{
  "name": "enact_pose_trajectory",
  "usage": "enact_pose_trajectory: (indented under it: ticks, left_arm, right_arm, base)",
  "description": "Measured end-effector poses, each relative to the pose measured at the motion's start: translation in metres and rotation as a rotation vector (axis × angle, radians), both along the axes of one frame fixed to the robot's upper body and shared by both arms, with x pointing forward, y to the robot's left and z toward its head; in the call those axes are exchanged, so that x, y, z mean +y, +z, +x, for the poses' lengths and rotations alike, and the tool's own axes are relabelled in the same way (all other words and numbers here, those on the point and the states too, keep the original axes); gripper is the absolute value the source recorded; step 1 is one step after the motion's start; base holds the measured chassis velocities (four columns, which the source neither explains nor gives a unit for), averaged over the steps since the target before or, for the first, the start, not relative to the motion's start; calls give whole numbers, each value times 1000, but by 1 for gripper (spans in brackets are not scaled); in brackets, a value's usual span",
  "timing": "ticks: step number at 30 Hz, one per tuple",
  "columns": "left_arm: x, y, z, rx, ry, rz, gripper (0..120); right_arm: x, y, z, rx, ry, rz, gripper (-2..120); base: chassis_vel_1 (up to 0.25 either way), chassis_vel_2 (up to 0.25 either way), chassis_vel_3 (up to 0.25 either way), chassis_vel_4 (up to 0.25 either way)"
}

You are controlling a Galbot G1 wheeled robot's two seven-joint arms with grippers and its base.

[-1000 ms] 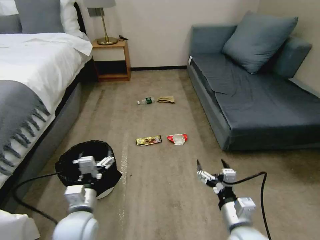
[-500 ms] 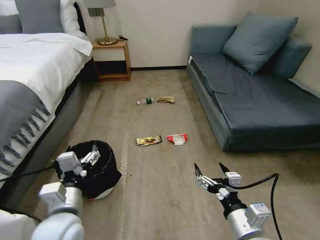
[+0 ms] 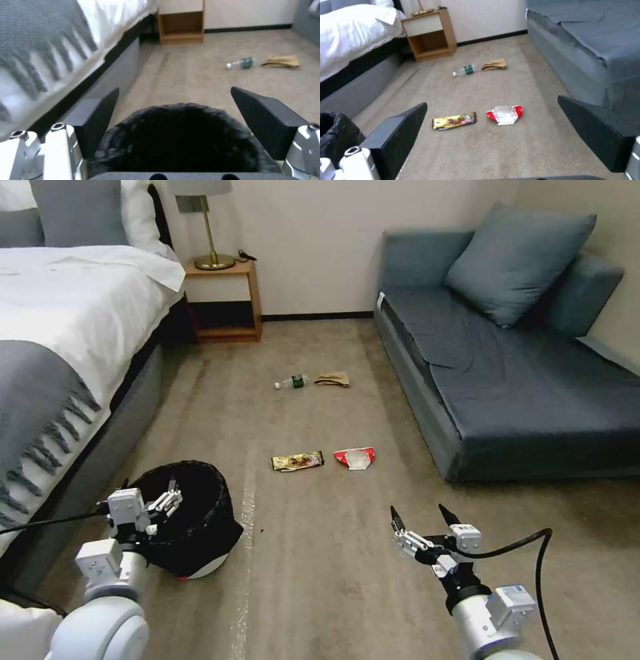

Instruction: Pick up the trash bin, then pick up the garbage on the floor and place it into the trash bin.

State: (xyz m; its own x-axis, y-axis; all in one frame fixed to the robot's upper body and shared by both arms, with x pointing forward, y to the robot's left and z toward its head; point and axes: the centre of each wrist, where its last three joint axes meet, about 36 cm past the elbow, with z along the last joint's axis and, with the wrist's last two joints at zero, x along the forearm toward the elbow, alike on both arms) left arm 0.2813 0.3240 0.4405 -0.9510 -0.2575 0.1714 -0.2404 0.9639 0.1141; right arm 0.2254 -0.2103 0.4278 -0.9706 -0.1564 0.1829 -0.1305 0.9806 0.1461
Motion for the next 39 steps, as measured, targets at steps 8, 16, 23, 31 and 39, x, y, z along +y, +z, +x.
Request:
enact_pose_trajectory:
  ticks: [8, 16, 23, 31, 39]
  left_arm:
    - [39, -4, 10, 75, 103, 50, 86]
    - [87, -17, 28, 160, 216, 68, 86]
    - [89, -14, 39, 207, 198, 52, 86]
    - [86, -23, 57, 269, 177, 33, 86]
    - [98, -36, 70, 330, 219, -25, 86]
  right_arm:
    - [0, -6, 4, -2, -1, 1, 100]
    - [-1, -11, 8, -1, 6, -1, 100]
    - [-3, -12, 9, -14, 20, 5, 100]
    - [-5, -17, 9, -9, 16, 4, 100]
    - [-6, -20, 10, -8, 18, 7, 100]
  base:
    - [0, 0, 0, 0]
    - [0, 0, 0, 0]
    - [0, 0, 0, 0]
    - [0, 0, 0, 0]
    - [0, 0, 0, 0]
